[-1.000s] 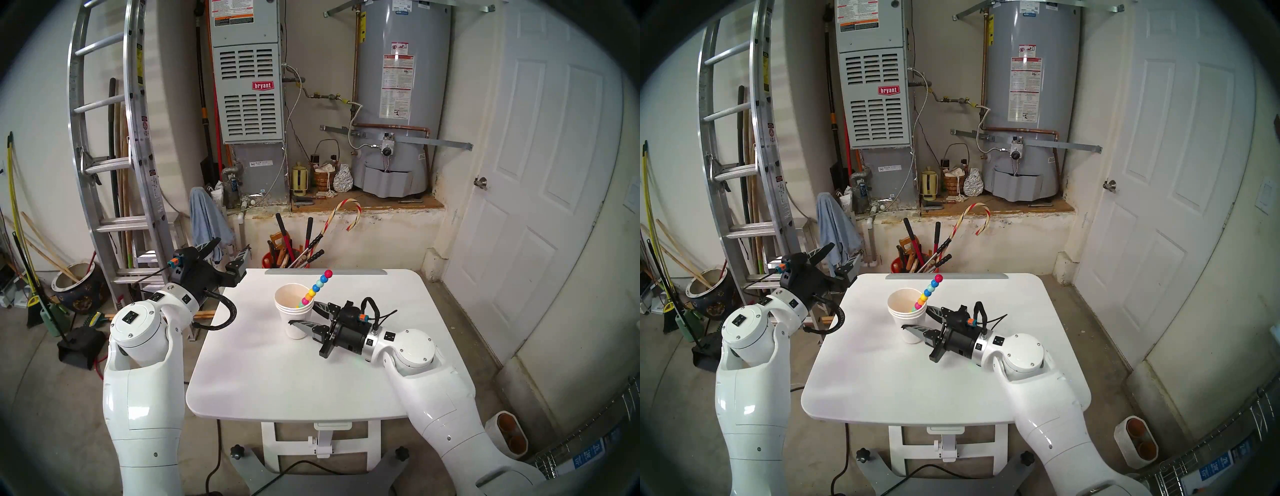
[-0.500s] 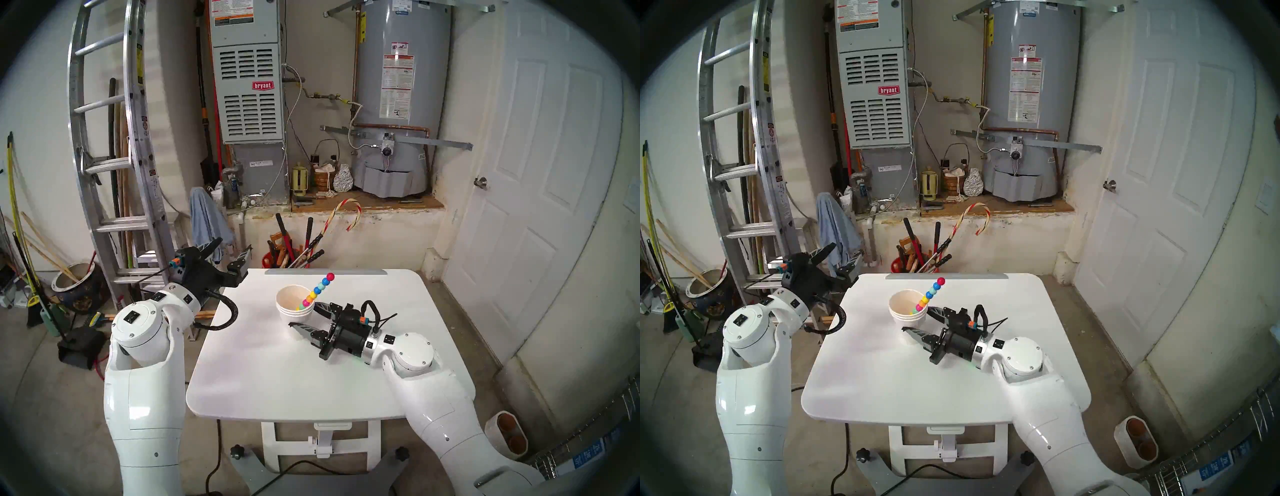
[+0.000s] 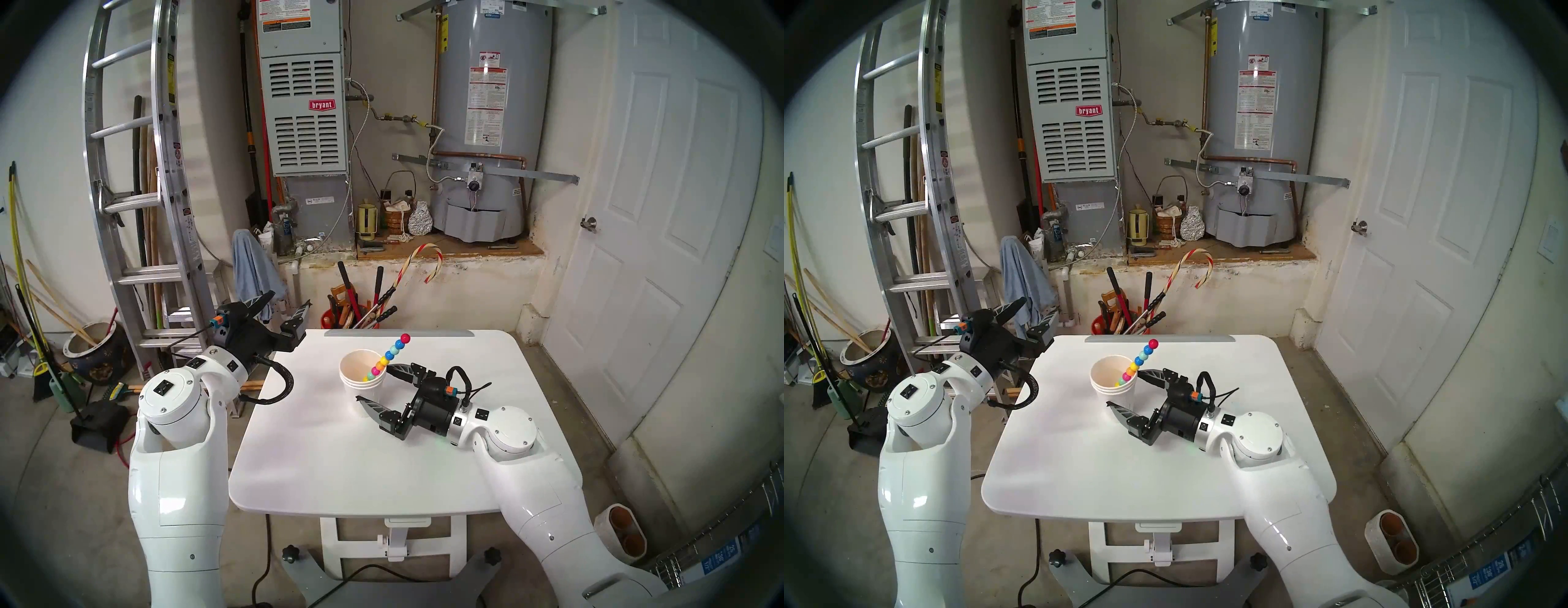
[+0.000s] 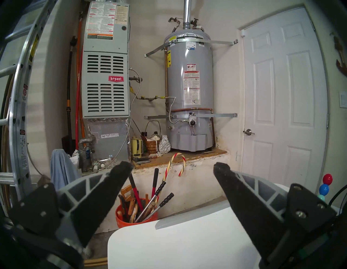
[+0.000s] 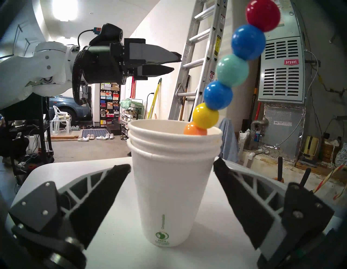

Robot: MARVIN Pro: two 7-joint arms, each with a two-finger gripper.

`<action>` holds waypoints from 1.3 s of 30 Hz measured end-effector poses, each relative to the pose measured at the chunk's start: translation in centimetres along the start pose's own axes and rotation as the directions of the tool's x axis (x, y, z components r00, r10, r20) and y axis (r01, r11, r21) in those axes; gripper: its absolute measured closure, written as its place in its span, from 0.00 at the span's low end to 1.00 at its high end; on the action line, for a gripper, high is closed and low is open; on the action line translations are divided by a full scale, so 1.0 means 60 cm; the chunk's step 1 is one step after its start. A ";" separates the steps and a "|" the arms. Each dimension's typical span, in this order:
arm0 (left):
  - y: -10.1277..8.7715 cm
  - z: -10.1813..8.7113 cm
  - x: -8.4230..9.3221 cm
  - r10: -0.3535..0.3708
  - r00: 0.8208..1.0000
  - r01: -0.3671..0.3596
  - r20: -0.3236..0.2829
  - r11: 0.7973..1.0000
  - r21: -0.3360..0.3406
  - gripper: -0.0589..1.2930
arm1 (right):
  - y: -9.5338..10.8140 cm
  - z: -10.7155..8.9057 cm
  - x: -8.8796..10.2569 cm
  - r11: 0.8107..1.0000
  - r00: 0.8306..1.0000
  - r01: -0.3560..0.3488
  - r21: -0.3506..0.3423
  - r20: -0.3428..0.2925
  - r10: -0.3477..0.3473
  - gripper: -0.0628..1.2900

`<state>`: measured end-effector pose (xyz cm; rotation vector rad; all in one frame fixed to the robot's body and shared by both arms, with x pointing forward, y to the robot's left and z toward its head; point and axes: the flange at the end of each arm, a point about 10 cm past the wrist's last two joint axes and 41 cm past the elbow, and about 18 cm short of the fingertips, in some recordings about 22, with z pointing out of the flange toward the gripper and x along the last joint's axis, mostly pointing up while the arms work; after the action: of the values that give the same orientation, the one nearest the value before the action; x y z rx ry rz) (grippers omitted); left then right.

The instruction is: Switch the marker to another color

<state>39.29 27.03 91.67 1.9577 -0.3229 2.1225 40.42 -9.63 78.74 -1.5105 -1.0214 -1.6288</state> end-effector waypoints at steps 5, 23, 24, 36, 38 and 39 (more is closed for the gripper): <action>-0.002 -0.001 0.000 0.000 1.000 0.000 0.000 1.000 0.002 0.05 | 0.001 -0.015 0.008 1.000 1.000 -0.010 -0.008 0.001 0.010 0.07; -0.022 -0.008 -0.008 -0.010 1.000 0.010 0.001 1.000 0.011 0.05 | 0.015 -0.113 0.079 0.998 0.999 0.042 -0.046 -0.022 -0.043 0.07; -0.023 -0.009 -0.009 -0.011 1.000 0.011 0.001 1.000 0.010 0.05 | 0.015 -0.113 0.082 0.998 0.999 0.043 -0.047 -0.027 -0.045 0.07; -0.037 -0.018 -0.020 -0.023 1.000 0.023 0.004 1.000 0.013 0.05 | 0.009 -0.079 0.104 0.998 0.996 0.027 -0.062 -0.085 -0.032 0.07; -0.039 -0.020 -0.020 -0.024 1.000 0.024 0.004 1.000 0.014 0.05 | 0.008 -0.073 0.104 0.998 0.995 0.024 -0.061 -0.091 -0.030 0.07; -0.040 -0.021 -0.021 -0.024 1.000 0.024 0.004 1.000 0.015 0.05 | 0.008 -0.069 0.104 0.998 0.995 0.021 -0.060 -0.097 -0.027 0.07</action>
<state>38.98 29.67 90.33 1.9645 -0.2837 2.1125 38.38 -13.37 84.90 -1.4471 -0.9488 -1.7458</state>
